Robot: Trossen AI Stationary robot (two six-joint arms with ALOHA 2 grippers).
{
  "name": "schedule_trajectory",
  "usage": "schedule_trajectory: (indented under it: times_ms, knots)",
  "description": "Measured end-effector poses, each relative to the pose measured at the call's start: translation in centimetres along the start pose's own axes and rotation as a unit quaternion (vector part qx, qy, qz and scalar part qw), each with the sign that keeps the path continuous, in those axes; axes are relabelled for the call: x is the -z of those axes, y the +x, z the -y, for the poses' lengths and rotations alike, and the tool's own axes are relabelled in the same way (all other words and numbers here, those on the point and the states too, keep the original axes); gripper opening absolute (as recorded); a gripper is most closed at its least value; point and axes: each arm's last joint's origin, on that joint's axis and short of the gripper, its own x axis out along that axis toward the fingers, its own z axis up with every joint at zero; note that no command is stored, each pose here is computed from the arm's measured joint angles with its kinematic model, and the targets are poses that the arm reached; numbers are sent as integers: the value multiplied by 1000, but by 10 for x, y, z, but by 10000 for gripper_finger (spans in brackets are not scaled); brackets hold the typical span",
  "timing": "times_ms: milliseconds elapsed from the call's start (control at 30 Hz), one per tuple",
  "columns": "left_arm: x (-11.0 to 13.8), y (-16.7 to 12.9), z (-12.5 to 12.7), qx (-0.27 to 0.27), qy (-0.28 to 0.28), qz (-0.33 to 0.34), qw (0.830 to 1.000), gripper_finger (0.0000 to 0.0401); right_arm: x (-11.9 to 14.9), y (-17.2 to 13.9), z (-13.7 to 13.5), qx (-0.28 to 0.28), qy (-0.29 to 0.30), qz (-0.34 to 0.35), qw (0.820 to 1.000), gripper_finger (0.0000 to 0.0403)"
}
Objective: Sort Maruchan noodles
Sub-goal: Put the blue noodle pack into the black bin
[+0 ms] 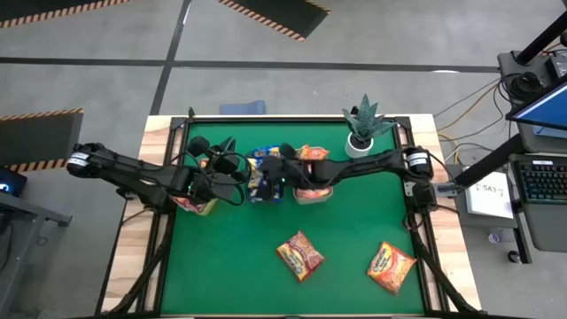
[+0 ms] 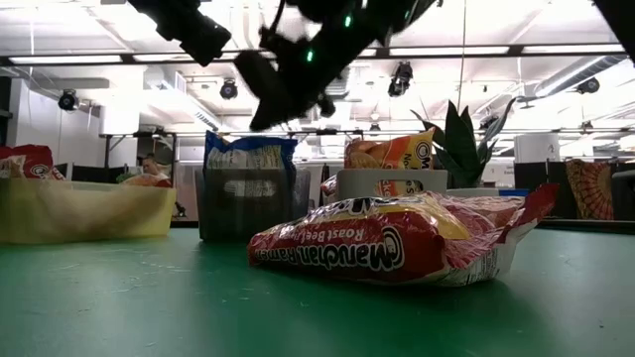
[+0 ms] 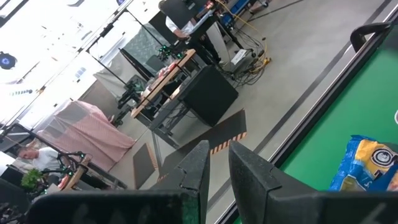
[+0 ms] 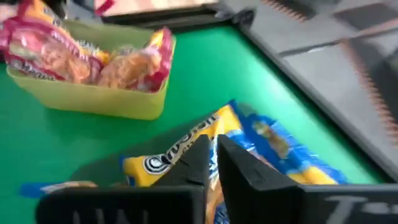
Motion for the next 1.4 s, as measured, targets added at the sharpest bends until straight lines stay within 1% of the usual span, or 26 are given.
schedule_trajectory:
  times_ms: [100,167,267,300,567,667,767,900,1000,1067,1167,1300,1400]
  knots:
    - [0,0,0,0,0,0,1000,42,10,21,12,-34,20,-17,999,13]
    - [0,0,-1,0,1,0,1000,42,17,33,16,-67,28,-31,997,10]
    - [1,0,-1,0,4,-1,1000,42,29,44,15,-120,31,-56,991,9]
    - [1,0,-1,0,6,-1,1000,42,33,48,14,-129,30,-65,989,9]
    - [2,0,-1,0,8,-2,1000,42,51,63,10,-128,30,-88,987,9]
    - [2,0,-1,0,8,-2,1000,42,48,59,11,-129,31,-89,987,9]
    - [2,0,-1,0,9,-2,1000,42,40,48,14,-131,28,-96,986,9]
    - [2,0,-1,0,9,-2,1000,42,21,24,19,-136,29,-101,985,9]
    - [2,0,-1,0,11,-2,1000,42,6,4,27,-134,18,-105,985,11]
    - [2,-1,-2,3,11,-2,1000,42,2,-3,32,-131,15,-112,985,17]
    - [7,-2,-4,40,15,-6,999,42,-2,-9,43,-144,12,-136,980,39]
    - [19,-4,-10,74,6,-8,997,42,-7,-8,57,-195,20,-145,970,87]
    - [27,-6,-17,128,-16,1,992,42,-5,-1,69,-207,2,-144,968,128]
